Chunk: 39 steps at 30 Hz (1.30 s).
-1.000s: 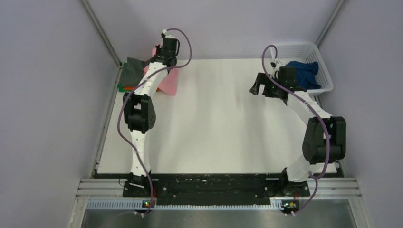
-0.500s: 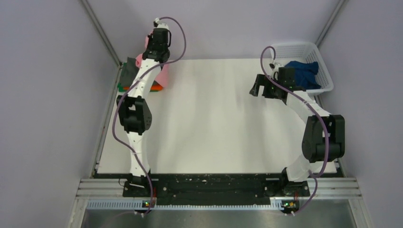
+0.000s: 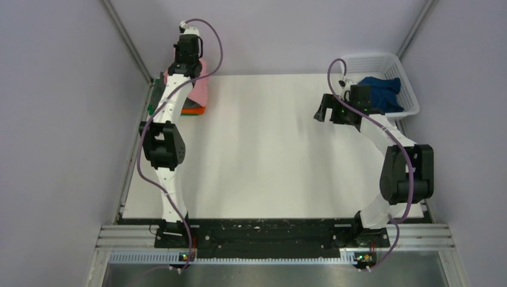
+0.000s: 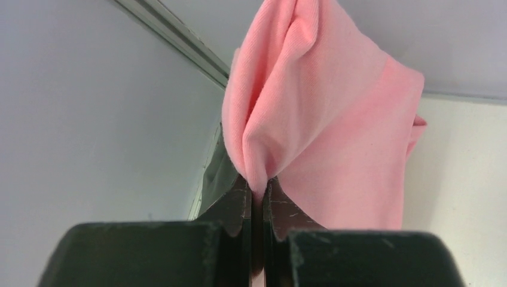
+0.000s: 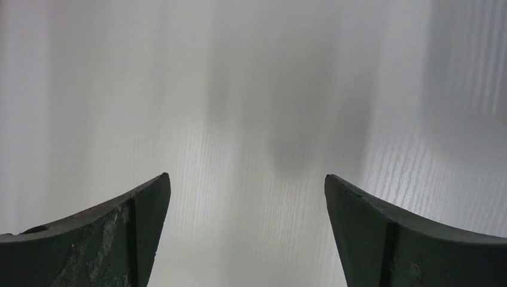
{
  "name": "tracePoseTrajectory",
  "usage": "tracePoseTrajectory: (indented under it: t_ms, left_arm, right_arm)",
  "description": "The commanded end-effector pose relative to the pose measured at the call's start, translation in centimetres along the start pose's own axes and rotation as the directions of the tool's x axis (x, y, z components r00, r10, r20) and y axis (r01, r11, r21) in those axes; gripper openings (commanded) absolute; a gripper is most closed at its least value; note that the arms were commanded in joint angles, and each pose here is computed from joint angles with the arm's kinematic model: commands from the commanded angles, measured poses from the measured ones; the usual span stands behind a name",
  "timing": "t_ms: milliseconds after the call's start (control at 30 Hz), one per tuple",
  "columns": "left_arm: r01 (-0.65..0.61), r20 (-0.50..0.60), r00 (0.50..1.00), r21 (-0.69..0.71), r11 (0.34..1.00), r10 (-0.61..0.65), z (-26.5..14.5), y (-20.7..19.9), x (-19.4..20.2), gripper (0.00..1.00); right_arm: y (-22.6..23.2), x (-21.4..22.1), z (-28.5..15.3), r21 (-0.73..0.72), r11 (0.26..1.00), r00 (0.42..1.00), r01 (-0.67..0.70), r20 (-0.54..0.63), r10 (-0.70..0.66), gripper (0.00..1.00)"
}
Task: Fold and stack the t-shirts
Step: Put the neatly folded tshirt into the corner of the board with the left arm
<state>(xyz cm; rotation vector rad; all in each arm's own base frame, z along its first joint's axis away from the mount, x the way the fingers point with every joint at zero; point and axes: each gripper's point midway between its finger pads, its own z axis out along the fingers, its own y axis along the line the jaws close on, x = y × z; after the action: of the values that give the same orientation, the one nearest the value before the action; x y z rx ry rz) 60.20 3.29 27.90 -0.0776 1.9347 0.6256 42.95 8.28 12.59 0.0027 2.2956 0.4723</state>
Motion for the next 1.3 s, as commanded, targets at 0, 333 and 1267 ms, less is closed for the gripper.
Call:
tracePoseTrajectory:
  t_ms: [0,333,1267]
  left_arm:
    - [0.079,0.044,0.996,-0.011,0.997,-0.078,0.8,1.1,-0.4,0.0]
    - [0.126,-0.066,0.989,-0.049,0.991,-0.129,7.5,2.1,6.9,0.0]
    - [0.516,-0.002,0.856,0.069,0.854,-0.518,3.9,3.6,7.2,0.99]
  right_arm:
    - [0.0,-1.5,-0.2,0.003,1.0,1.0,0.004,0.021,-0.004,0.99]
    - [0.1,-1.0,-0.8,0.015,1.0,1.0,-0.026,-0.018,0.026,0.99]
    - [0.7,-2.6,-3.4,0.027,0.998,0.992,-0.052,0.116,0.048,0.99]
